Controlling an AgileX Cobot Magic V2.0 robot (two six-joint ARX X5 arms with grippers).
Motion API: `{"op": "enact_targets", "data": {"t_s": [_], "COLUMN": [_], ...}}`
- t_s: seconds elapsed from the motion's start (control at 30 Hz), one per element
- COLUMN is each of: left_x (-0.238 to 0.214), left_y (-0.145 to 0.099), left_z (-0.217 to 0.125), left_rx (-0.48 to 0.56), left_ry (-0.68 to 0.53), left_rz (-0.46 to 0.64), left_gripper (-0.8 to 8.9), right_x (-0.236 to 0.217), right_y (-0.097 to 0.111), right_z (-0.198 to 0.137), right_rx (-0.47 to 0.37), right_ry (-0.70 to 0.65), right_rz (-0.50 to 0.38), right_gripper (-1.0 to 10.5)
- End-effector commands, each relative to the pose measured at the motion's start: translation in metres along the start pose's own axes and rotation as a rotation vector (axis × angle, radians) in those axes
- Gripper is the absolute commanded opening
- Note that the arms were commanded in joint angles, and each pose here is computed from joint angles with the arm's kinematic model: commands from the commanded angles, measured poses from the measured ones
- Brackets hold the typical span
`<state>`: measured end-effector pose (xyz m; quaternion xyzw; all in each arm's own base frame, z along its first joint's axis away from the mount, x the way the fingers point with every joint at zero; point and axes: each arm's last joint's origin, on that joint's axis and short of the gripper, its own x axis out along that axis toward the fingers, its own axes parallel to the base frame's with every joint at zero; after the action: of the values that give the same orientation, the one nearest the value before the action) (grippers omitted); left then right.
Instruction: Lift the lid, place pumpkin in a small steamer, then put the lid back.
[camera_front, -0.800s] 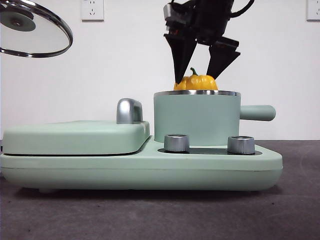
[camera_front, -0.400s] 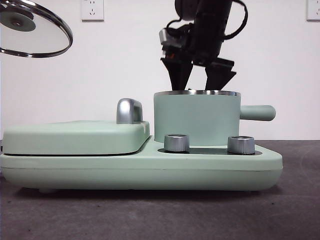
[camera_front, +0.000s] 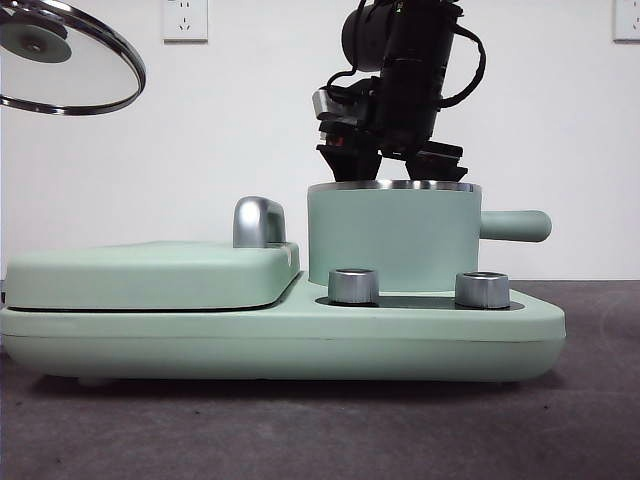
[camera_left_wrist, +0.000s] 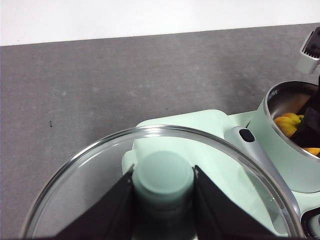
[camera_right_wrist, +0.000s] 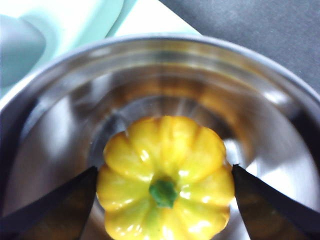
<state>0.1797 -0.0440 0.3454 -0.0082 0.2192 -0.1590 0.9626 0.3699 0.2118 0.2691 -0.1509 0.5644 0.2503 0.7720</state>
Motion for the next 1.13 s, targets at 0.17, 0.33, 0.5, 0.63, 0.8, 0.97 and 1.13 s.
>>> {"op": "enact_targets", "data": {"t_s": [0.17,0.33,0.5,0.63,0.8,0.97,1.13], "left_x": [-0.001,-0.001,-0.001,-0.001,-0.001,-0.001,-0.001], "left_y": [-0.001,-0.001,-0.001,-0.001,0.0,0.0,0.0], "left_z": [0.006,0.006,0.006,0.006,0.005,0.005,0.005], "left_rx": [0.011,0.011,0.01,0.011,0.009,0.01,0.009], "left_ry": [-0.035,-0.035,-0.034,-0.034,-0.022,-0.024,-0.024], "left_rz": [-0.007,-0.007,-0.007,-0.007,-0.007,-0.007,-0.007], "left_gripper": [0.1,0.1,0.1,0.1,0.1,0.1,0.1], "right_x": [0.009,0.009,0.01,0.01,0.01,0.007,-0.031], "right_y": [0.005,0.004,0.004,0.005,0.005,0.005,0.007], "right_z": [0.007,0.007,0.007,0.007,0.008,0.008,0.007], "right_rx": [-0.027,-0.027,-0.027,-0.027,-0.027,-0.028,-0.033], "right_ry": [-0.002,-0.003,-0.007,-0.007,-0.013,-0.023,-0.103], "right_rz": [0.003,0.003,0.005,0.011,0.011,0.009,0.002], "right_gripper": [3.6,3.6,3.6,4.1,4.5,4.5,4.5]}}
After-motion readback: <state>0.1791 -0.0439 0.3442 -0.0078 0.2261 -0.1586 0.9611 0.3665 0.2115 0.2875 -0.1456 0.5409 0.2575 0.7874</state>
